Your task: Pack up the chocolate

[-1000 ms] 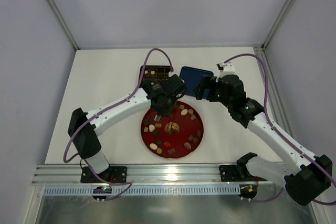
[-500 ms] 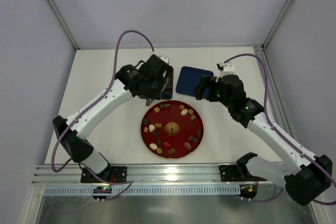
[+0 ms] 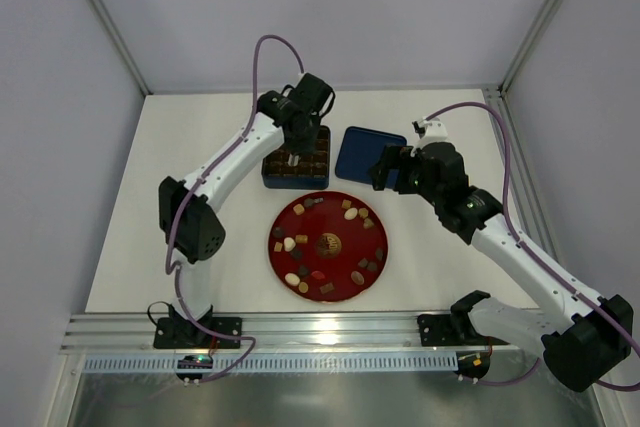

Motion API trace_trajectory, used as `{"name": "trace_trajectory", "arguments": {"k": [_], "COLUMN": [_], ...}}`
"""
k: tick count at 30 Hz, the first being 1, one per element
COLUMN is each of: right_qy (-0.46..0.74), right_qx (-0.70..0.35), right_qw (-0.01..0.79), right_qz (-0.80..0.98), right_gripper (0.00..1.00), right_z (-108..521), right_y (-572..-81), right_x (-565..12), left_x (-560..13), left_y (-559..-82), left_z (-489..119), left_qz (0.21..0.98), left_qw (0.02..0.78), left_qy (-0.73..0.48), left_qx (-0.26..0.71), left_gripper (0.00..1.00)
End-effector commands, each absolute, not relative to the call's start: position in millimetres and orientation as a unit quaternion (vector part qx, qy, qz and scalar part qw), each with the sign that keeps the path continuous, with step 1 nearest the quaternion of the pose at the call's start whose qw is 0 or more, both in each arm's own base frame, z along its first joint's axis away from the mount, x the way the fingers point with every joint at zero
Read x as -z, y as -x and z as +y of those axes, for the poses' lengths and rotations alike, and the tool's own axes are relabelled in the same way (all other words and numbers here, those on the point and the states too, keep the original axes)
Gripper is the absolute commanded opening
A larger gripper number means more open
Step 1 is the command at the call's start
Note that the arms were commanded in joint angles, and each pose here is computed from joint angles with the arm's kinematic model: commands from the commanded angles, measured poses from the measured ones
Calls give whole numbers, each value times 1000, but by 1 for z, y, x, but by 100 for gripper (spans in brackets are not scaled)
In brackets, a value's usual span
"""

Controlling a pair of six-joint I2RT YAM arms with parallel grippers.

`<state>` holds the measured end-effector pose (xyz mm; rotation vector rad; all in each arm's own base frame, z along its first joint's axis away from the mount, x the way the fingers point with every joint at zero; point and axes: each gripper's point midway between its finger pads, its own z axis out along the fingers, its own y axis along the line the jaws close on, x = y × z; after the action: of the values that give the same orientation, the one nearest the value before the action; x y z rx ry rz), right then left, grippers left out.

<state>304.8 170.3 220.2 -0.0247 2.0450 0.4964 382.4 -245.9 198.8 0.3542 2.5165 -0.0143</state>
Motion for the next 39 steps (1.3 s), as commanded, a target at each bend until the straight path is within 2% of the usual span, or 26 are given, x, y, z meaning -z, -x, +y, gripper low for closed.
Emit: {"name": "trace_trajectory", "arguments": {"k": [1,20,39], "right_qy": [5,7,6], "right_qx": [-210,-207,-207], "right_qw": [512,514,512], "right_qz": [833,832,834], "right_gripper": [100,100,100], "right_z": [169,168,168], "right_y": [-307,-306,-306], "right_x": [-233,-236,-233], "left_x": [-226,-192,-186], "left_y": [-400,-412,-415], "left_z": [-253,-267,-265], "left_qz": [931,937,938], "left_qw": [339,314,309], "left_qy": [-134,-149,-154], "left_qx": [23,23,12], "left_gripper": [18,19,29]}}
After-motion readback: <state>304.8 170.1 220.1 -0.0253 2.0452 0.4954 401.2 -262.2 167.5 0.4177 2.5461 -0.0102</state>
